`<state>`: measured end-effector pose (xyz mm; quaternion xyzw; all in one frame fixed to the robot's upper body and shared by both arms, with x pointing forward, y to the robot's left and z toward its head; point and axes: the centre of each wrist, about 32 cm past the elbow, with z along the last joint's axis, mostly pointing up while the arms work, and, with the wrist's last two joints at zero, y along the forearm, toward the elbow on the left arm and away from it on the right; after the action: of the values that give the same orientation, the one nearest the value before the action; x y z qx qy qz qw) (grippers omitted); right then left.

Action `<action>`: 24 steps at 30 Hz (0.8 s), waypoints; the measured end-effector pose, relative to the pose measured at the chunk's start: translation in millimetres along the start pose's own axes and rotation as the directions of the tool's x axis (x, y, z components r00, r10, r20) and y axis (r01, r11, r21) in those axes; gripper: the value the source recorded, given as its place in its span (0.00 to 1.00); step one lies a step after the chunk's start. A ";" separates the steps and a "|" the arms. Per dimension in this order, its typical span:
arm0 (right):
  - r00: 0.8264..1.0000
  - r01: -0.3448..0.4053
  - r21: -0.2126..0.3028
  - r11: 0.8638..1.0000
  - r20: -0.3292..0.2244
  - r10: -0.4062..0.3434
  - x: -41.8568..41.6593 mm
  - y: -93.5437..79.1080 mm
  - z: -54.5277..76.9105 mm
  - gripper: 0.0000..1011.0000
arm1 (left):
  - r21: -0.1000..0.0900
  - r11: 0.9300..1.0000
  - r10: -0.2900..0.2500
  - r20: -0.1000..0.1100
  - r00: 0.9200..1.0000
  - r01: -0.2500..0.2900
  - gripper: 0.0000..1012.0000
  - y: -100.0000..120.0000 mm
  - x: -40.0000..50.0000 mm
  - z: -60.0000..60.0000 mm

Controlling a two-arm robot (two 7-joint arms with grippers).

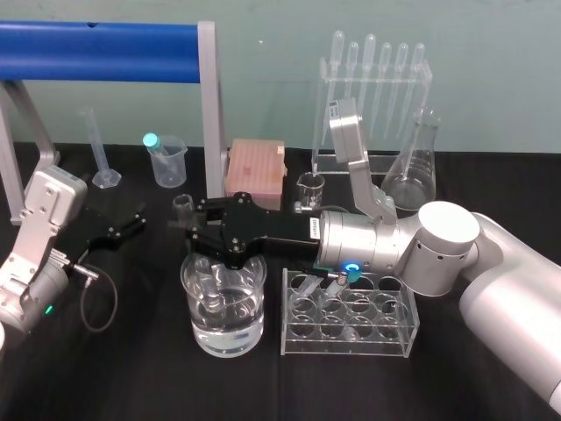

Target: Hold the test tube with one hand and immerse one end into the beaker, then return it to the test tube rack.

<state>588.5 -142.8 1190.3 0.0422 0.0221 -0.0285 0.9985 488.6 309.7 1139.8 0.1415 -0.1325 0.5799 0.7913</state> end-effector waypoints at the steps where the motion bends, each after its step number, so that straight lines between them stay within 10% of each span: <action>1: 1.000 0.000 0.000 1.000 0.000 0.000 0.0 0.0 0.0 0.22 | 0.000 1.000 0.000 0.000 1.000 0.000 0.99 0.0 0.0 0.0; 24: 1.000 0.001 0.006 1.000 0.001 -0.001 0.0 -0.7 0.6 0.22 | 0.000 1.000 0.000 0.000 1.000 0.000 0.99 0.0 0.0 0.0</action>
<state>588.5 -143.6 1190.8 0.0454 0.0218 -0.0290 0.9983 488.6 309.7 1139.8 0.1415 -0.1325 0.5799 0.7913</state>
